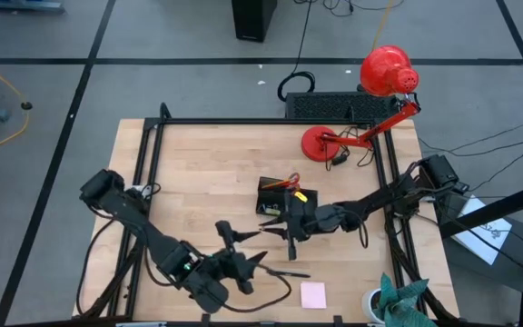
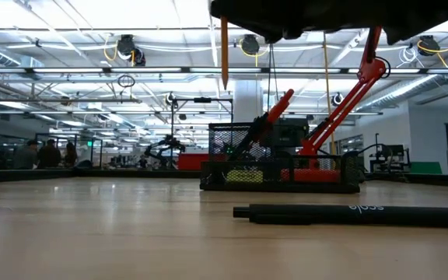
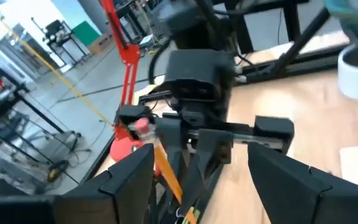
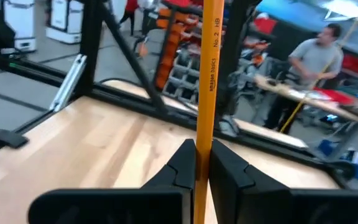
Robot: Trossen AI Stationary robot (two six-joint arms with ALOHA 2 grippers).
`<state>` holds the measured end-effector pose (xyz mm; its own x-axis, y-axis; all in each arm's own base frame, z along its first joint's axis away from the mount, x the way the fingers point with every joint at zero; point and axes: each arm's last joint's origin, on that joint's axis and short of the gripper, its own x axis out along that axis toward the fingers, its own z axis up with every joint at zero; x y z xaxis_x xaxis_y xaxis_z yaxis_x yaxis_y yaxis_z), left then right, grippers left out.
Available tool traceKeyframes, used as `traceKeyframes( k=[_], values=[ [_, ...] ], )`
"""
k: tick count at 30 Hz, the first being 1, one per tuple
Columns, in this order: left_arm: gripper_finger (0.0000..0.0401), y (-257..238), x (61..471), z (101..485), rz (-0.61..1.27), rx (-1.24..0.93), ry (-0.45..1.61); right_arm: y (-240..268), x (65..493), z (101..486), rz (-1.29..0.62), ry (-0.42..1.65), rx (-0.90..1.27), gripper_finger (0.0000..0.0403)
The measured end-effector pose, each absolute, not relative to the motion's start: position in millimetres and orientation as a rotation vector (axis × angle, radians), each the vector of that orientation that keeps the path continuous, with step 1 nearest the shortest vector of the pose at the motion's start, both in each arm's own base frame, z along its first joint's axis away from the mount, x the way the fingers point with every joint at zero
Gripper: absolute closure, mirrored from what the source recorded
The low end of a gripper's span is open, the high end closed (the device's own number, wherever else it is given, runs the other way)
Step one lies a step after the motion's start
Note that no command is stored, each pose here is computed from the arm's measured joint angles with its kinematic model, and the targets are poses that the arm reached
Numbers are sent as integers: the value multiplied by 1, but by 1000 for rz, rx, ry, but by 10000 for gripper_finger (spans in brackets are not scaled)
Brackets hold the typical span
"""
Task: Pick and place office supplies into organizer
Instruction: Put the right yellow pencil into the black desk organizer
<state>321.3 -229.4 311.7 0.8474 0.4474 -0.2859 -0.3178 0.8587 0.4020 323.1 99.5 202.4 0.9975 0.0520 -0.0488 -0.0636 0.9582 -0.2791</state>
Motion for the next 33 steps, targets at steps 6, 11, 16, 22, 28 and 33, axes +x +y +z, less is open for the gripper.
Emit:
traceKeyframes(
  k=[6,11,16,22,28,33],
  values=[
    [132,-235,308,322,382,313,364,99,315,201,36,-43,-283,388],
    [132,-229,313,322,395,307,369,106,312,203,93,-78,-343,388],
    [132,-219,323,322,353,262,387,115,309,203,149,-92,-412,388],
    [132,-207,339,325,244,216,392,114,309,202,125,-79,-442,388],
    [143,-201,345,328,209,241,380,114,309,201,102,-65,-444,388],
    [202,-202,346,327,153,260,395,114,309,201,102,-64,-441,388]
  ],
)
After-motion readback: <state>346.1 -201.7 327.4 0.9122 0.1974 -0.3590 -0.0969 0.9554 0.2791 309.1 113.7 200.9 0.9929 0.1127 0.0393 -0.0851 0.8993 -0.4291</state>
